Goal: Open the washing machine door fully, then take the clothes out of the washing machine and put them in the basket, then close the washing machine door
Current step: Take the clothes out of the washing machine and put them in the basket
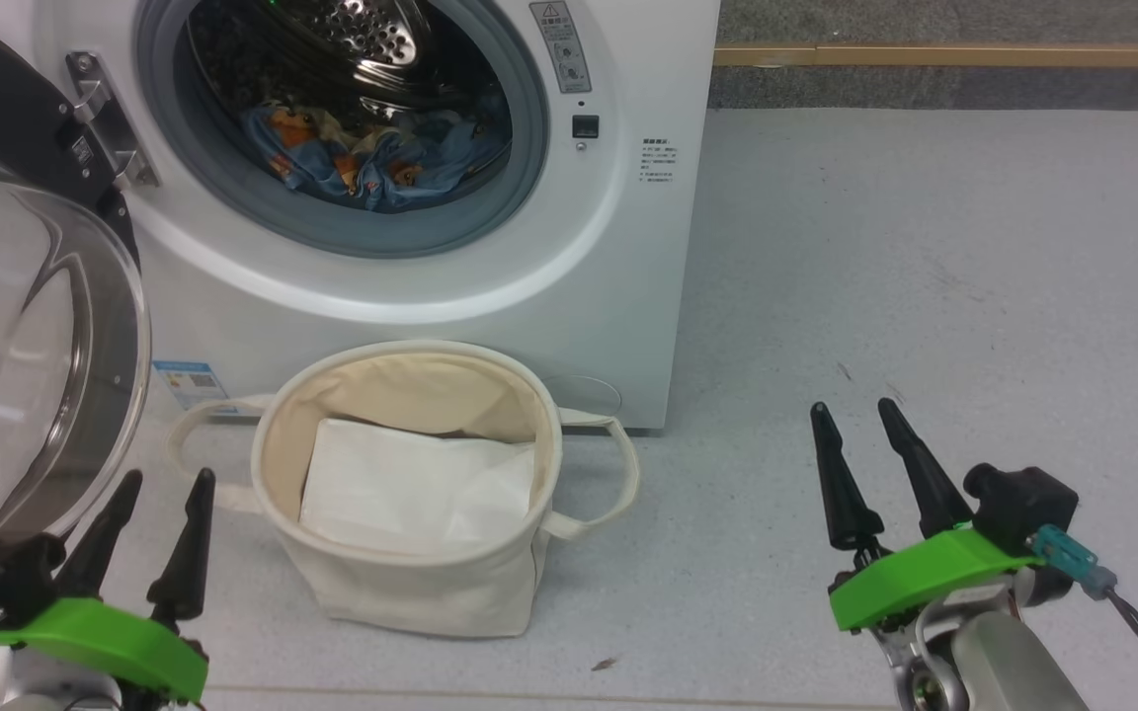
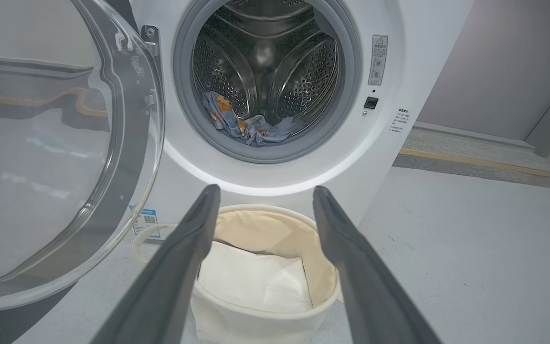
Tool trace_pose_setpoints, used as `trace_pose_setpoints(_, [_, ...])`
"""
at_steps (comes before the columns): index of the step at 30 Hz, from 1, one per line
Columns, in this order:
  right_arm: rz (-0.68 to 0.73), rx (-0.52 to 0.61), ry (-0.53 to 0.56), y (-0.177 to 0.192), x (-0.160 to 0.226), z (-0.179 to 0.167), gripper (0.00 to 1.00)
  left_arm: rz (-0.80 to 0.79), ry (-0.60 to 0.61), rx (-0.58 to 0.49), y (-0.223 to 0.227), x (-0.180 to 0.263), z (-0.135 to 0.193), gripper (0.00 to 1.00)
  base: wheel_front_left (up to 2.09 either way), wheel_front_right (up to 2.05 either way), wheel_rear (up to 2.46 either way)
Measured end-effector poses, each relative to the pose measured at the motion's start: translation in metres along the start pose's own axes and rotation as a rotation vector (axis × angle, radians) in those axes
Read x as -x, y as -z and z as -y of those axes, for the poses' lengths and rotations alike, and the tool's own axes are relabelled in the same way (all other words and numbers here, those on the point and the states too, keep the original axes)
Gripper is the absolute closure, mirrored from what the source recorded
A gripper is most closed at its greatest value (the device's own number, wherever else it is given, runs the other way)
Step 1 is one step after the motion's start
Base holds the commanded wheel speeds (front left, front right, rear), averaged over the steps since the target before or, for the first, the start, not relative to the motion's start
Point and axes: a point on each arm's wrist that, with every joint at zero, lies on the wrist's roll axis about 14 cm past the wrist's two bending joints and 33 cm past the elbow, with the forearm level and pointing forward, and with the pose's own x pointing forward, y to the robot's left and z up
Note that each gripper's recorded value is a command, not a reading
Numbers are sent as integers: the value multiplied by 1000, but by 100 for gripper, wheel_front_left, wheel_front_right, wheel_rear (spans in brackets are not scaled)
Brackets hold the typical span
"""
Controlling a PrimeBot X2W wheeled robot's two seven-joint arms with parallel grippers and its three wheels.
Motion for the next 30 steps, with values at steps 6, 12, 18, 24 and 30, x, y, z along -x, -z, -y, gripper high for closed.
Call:
trace_pose_setpoints(6, [-1,3,0,0,0,0,0,-4,24,13,1,0,5,0,61,-30,-31])
trace_pose_setpoints(12, [-6,3,4,2,1,1,0,-1,24,25,-1,-1,5,0,134,-120,-14])
trace_pose_setpoints(18, [-11,8,4,3,1,2,0,0,16,29,-1,-2,1,0,193,-208,15])
trace_pose_setpoints(24, [-17,7,5,6,0,2,0,3,10,28,-2,-2,-2,0,198,-225,26])
trace_pose_setpoints(30, [-20,6,6,7,-1,2,0,14,9,23,-4,-5,-1,0,161,-164,3])
